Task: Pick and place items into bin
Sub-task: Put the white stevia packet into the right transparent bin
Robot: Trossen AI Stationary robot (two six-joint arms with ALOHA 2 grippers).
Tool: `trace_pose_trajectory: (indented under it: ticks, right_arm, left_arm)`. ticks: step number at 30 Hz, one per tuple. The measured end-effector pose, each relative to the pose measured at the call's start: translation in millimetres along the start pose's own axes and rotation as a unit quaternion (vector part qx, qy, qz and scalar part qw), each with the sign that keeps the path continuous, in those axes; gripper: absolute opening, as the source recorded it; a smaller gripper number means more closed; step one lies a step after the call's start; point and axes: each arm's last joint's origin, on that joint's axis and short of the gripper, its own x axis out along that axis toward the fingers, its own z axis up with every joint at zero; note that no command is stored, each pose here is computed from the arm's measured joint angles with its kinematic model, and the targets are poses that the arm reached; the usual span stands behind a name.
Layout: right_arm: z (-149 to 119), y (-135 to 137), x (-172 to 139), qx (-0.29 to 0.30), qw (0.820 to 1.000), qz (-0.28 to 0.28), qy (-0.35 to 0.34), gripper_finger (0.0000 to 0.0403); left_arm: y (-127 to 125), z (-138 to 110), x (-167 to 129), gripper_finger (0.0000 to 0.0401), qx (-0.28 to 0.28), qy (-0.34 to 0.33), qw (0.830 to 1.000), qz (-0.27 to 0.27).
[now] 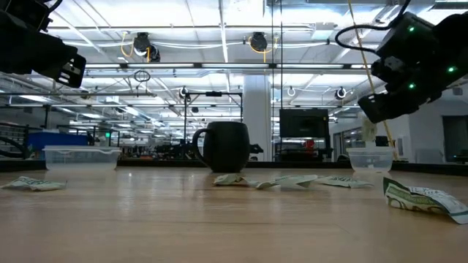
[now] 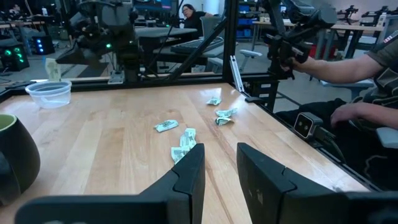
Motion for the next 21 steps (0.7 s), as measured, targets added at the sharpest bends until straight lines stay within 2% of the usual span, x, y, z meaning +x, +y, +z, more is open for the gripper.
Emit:
trace_pose_trajectory:
  ticks: [4,9,16,21]
  right_arm:
    - [1,-5,8,-0.008,0.999,-0.029,0.016,0.0]
    - [-1,-7,17,0.015,0.999,-0.017,0.045,0.0]
    - [-22,-8,29,0.007,0.999,-0.028,0.029,0.0]
    - [-32,-6,33,0.008,1.0,0.009,0.018,0.0]
  left_arm:
    - [0,0,0,0.0097,0.0,0.0,1.0,0.0]
    - [0,0,0,0.0097,0.0,0.0,1.0,0.0]
    - [0,0,0,0.0097,0.0,0.0,1.0,0.0]
    - [0,0,0,0.0097,0.0,0.0,1.0,0.0]
